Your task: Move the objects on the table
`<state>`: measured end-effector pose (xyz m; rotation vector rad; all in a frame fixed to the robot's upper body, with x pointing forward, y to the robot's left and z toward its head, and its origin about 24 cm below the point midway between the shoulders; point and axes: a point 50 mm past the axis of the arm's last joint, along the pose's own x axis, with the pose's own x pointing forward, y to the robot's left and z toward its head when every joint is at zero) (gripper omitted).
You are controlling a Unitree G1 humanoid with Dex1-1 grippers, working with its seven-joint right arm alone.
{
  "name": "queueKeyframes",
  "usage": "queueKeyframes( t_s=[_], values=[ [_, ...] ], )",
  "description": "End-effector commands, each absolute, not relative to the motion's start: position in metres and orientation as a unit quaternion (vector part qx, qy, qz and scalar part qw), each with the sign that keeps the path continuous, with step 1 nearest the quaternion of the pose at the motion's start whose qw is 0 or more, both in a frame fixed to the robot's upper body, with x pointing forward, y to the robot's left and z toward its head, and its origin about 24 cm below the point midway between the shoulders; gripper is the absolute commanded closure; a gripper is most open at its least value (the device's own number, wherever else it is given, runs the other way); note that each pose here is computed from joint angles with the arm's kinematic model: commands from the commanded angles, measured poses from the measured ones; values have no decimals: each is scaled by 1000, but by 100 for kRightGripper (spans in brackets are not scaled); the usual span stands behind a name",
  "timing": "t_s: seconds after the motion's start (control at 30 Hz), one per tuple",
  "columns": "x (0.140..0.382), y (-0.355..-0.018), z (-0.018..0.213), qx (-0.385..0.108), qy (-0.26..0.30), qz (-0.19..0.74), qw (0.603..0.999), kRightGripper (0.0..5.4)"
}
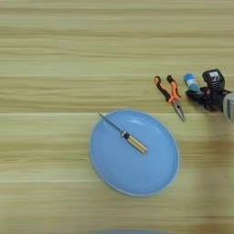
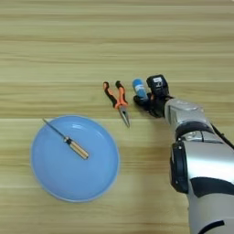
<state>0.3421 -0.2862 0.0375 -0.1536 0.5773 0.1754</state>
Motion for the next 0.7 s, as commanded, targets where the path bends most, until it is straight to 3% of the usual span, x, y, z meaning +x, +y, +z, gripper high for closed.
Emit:
queueKeyframes(
  t_s=[0.03, 0.13, 0.43, 0.7],
  values=[
    [355, -295, 67, -93, 248, 65, 962, 368],
    [355, -295, 67, -91, 247, 64, 962, 398],
    [358, -297, 73, -80, 231, 51, 968, 400],
    [367, -294, 93, -78, 173, 51, 981, 400]
  ],
)
